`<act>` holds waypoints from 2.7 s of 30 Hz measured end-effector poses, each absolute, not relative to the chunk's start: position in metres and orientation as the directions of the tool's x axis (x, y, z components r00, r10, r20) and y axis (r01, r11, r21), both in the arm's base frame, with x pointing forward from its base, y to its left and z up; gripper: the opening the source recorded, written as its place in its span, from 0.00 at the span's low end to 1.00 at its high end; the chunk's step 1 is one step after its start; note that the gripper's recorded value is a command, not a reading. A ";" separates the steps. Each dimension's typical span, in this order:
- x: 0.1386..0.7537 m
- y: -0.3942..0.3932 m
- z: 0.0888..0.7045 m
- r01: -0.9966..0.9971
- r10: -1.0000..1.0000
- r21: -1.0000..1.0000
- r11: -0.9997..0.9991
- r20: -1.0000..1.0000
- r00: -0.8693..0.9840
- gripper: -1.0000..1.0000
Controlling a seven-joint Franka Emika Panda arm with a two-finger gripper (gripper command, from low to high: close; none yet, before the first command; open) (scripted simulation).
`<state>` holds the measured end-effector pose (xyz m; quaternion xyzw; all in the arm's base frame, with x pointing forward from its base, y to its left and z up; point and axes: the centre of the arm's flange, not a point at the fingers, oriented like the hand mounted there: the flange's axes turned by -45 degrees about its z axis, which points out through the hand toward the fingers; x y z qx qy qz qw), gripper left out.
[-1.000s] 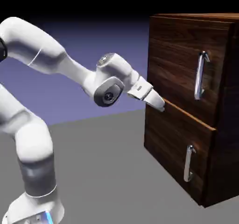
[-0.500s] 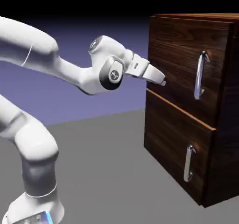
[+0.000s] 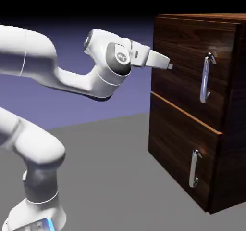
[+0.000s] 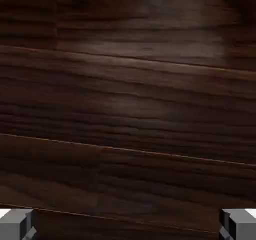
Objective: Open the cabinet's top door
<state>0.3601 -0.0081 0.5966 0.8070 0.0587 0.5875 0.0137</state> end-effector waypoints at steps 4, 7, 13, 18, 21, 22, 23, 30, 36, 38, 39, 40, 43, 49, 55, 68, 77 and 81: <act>0.358 -0.021 0.601 0.072 0.102 0.086 -0.994 0.962 0.253 1.00; 0.357 -0.032 0.601 0.066 0.093 0.080 -0.995 0.972 0.216 1.00; 0.359 -0.057 0.597 0.056 0.073 0.065 -0.996 0.986 0.149 1.00; 0.364 -0.081 0.587 0.048 0.053 0.049 -0.998 0.994 0.098 1.00; 0.369 -0.095 0.578 0.045 0.041 0.038 -0.998 0.997 0.071 1.00; 0.371 -0.100 0.575 0.044 0.037 0.034 -0.998 0.997 0.063 1.00; 0.373 -0.105 0.571 0.044 0.033 0.031 -0.999 0.998 0.055 1.00; 0.390 -0.139 0.540 0.042 0.005 0.005 -0.999 1.000 0.007 1.00; 0.424 -0.145 0.533 0.044 -0.002 -0.002 -0.999 1.000 0.000 1.00; 0.444 -0.143 0.533 0.043 0.000 0.000 -0.999 1.000 0.000 0.00; 0.444 -0.143 0.533 0.043 0.000 0.000 -0.999 1.000 0.000 0.00; 0.444 -0.143 0.533 0.043 0.000 0.000 -0.999 1.000 0.000 0.00; 0.420 -0.135 0.533 -0.013 0.002 0.002 -1.000 1.000 0.000 0.00; 0.374 -0.115 0.533 -0.128 0.001 0.001 -0.992 1.000 0.000 0.00; 0.327 -0.087 0.533 -0.252 0.001 0.001 -0.968 1.000 0.000 0.00; 0.245 -0.014 0.533 -0.486 0.001 0.001 -0.874 1.000 0.000 0.00; 0.209 0.033 0.533 -0.601 0.000 0.000 -0.799 1.000 0.000 0.00; 0.196 0.055 0.533 -0.646 0.000 0.000 -0.763 1.000 0.000 0.00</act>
